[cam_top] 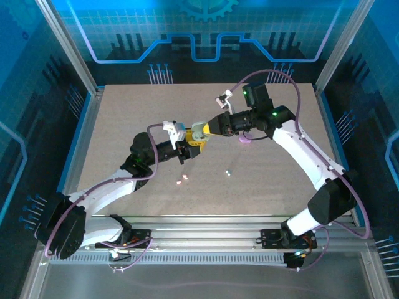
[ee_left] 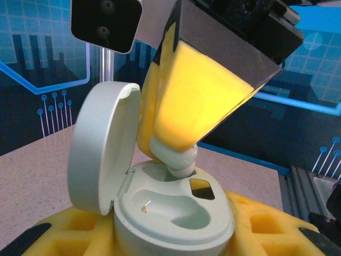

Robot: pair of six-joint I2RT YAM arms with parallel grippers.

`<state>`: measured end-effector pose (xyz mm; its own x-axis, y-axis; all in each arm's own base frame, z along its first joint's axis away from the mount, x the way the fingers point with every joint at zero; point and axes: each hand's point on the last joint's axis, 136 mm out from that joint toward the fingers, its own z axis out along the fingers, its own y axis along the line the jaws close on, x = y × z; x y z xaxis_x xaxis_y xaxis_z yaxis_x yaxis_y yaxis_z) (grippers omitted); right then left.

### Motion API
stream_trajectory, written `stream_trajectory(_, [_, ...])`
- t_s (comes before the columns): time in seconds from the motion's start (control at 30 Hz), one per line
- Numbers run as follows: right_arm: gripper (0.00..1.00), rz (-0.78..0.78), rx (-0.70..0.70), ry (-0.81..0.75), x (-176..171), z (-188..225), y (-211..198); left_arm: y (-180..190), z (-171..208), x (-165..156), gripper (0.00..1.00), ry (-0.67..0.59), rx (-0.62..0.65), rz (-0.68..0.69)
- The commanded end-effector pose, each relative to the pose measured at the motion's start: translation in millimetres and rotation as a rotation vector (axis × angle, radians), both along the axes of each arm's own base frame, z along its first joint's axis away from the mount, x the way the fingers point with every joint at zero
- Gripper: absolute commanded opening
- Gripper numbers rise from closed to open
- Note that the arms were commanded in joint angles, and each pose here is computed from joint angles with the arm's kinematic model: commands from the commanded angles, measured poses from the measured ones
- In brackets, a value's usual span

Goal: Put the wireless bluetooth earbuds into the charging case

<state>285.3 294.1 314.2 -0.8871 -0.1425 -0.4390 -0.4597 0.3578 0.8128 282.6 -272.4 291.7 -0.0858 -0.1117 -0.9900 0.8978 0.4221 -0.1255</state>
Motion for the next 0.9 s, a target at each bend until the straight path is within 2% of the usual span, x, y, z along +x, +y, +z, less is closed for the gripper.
stream_trajectory(0.0, [0.20,-0.017,-0.045,-0.093,1.4,1.4,1.0,-6.6,40.9,-15.8,0.27,-0.125,-0.079,-0.078])
stream_trajectory(0.47, [0.28,-0.043,-0.115,-0.127,2.8,-2.2,-7.1,-8.4,47.0,-19.1,0.27,-0.139,-0.087,-0.089])
stream_trajectory(0.87, [0.31,-0.076,-0.132,-0.159,2.6,8.0,-13.2,-8.4,46.1,-19.8,0.27,-0.147,-0.078,-0.086])
